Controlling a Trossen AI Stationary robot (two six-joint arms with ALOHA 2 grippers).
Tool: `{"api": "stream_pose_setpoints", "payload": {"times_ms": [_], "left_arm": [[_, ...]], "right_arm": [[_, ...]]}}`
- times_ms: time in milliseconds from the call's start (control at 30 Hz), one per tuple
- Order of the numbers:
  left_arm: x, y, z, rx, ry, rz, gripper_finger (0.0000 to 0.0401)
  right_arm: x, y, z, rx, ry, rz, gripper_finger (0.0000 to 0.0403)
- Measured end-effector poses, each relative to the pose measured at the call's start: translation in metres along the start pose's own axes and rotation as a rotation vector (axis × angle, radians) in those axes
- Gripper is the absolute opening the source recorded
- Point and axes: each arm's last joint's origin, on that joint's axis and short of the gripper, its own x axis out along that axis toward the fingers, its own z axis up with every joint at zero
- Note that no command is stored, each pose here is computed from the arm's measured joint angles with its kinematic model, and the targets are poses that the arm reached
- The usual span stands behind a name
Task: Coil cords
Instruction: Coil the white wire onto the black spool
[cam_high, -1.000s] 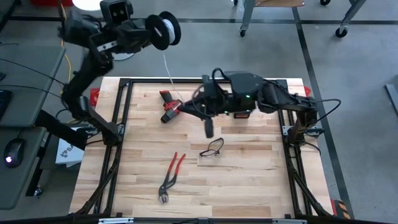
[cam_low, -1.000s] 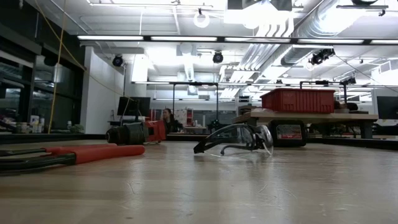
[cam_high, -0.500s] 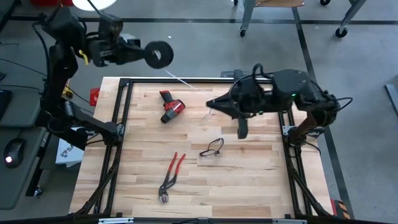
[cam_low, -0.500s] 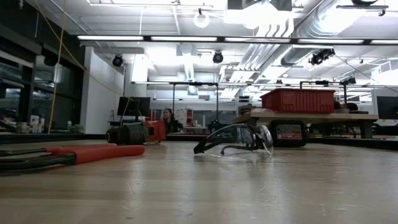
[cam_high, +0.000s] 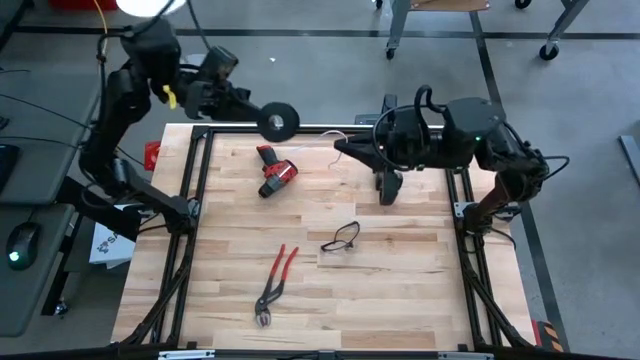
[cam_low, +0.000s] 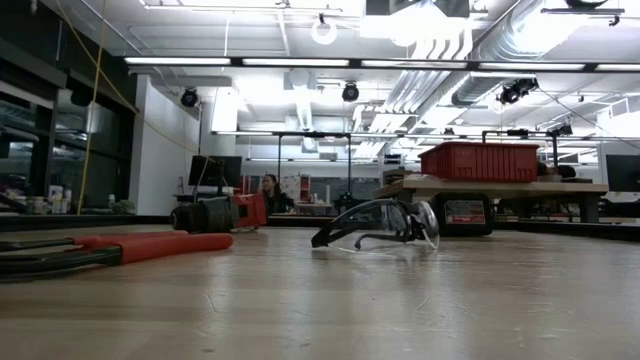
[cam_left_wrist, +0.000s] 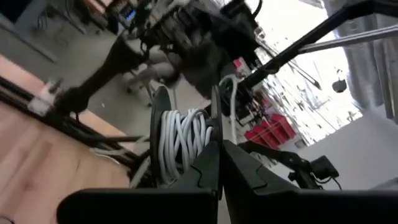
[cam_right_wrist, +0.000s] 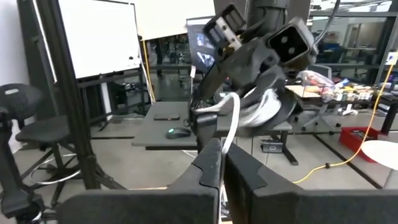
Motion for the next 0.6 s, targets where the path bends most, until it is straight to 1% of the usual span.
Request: {"api": "stream_pose_setpoints", "payload": {"times_ms": [167, 300, 400, 600], "left_arm": [[0.009, 0.003, -0.001, -0.02, 0.03, -0.007, 0.0], [0.015, 0.001, -0.005, -0.047, 0.087, -0.055, 0.0], [0.021, 0.0, -0.007, -0.049, 0.109, -0.067, 0.0], [0.021, -0.004, -0.004, -0.01, 0.077, -0.097, 0.0]], "right_arm": [[0.001, -0.006, 0.0, -0.013, 0.004, -0.012, 0.0], [0.002, -0.012, -0.002, -0.027, 0.022, -0.032, 0.0], [0.003, -0.017, -0.002, -0.026, 0.021, -0.047, 0.0], [0.003, -0.018, -0.002, -0.023, 0.021, -0.047, 0.0]]}}
